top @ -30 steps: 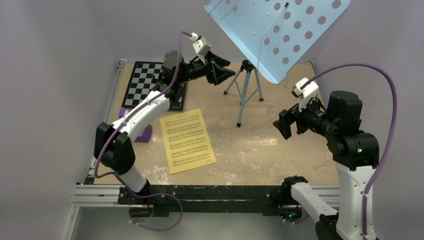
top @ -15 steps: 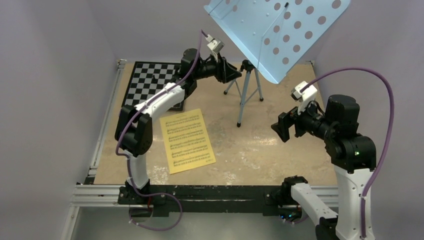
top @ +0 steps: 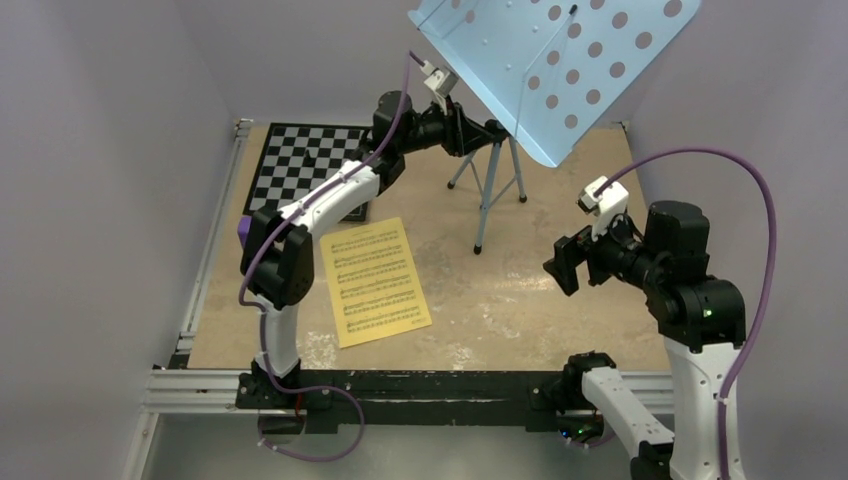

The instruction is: Pack up the instrument practice props

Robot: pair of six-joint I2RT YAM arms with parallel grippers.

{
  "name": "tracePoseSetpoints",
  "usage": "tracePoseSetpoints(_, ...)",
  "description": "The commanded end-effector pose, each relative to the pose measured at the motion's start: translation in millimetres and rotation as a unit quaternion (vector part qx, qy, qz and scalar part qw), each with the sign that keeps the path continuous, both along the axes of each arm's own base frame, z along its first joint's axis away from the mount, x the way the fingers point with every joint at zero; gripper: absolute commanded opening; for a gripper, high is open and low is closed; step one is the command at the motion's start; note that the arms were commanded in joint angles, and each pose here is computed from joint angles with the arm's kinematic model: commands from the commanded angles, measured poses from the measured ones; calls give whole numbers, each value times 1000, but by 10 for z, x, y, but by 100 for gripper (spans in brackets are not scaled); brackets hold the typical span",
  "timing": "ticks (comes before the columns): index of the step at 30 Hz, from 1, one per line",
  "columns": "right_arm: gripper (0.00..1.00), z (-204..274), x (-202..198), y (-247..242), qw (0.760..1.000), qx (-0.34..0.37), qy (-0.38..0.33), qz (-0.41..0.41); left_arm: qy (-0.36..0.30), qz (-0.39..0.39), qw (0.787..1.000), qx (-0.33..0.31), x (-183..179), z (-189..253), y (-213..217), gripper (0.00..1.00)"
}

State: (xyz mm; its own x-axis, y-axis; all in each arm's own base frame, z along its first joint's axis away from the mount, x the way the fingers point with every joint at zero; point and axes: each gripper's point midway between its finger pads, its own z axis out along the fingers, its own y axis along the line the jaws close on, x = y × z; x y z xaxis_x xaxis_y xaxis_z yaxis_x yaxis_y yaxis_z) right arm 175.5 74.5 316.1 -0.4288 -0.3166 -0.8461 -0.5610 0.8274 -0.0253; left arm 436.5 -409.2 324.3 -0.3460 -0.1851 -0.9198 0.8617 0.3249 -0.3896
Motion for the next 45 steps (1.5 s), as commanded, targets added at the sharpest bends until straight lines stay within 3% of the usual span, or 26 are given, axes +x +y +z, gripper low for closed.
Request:
tracePoseSetpoints(1,94,7,-49,-46,1000,-4,0,-13,23,8,1000,-19,27,86,-32,37)
tracePoseSetpoints(6,94,11,-53,-45,1000,-4,3,-13,53,-8,998,-35,-72,119,-66,17)
tracePoseSetpoints(8,94,8,-54,-43,1000,-4,5,-13,70,-15,997,-40,-139,107,-80,1)
tracePoseSetpoints(15,94,19,-39,-10,1000,3,10,-7,181,-1,982,-61,-246,-6,-99,0)
tracePoseSetpoints(20,94,19,-36,11,1000,9,15,-5,304,44,949,-70,-194,-264,-59,0)
tracePoseSetpoints(21,94,16,-36,12,1000,9,16,-4,324,53,942,-70,-193,-312,-50,5)
tracePoseSetpoints(23,94,19,-30,14,1000,10,17,-5,325,52,941,-73,-206,-310,-45,30)
tracePoseSetpoints(24,94,16,-27,18,1000,11,18,-5,323,51,942,-77,-206,-281,-35,38)
tracePoseSetpoints(26,94,20,-21,26,1000,13,18,-4,311,45,945,-86,-211,-174,-11,46)
tracePoseSetpoints(28,94,10,-15,29,1000,15,19,-5,286,29,953,-94,-256,-14,6,59)
tracePoseSetpoints(30,94,-7,-15,32,1000,16,21,-5,260,16,961,-98,-305,96,51,96)
tracePoseSetpoints(36,94,-22,2,30,1000,15,18,-5,111,-52,991,-50,-640,62,234,99)
tracePoseSetpoints(40,94,-41,49,26,1000,11,12,-3,-50,-61,994,72,-765,-333,431,99)
tracePoseSetpoints(42,94,-68,136,-29,1000,5,11,-24,-199,-56,967,148,-688,-459,539,98)
tracePoseSetpoints(45,92,56,298,-37,997,51,-7,-58,-404,-39,885,227,-500,-449,624,92)
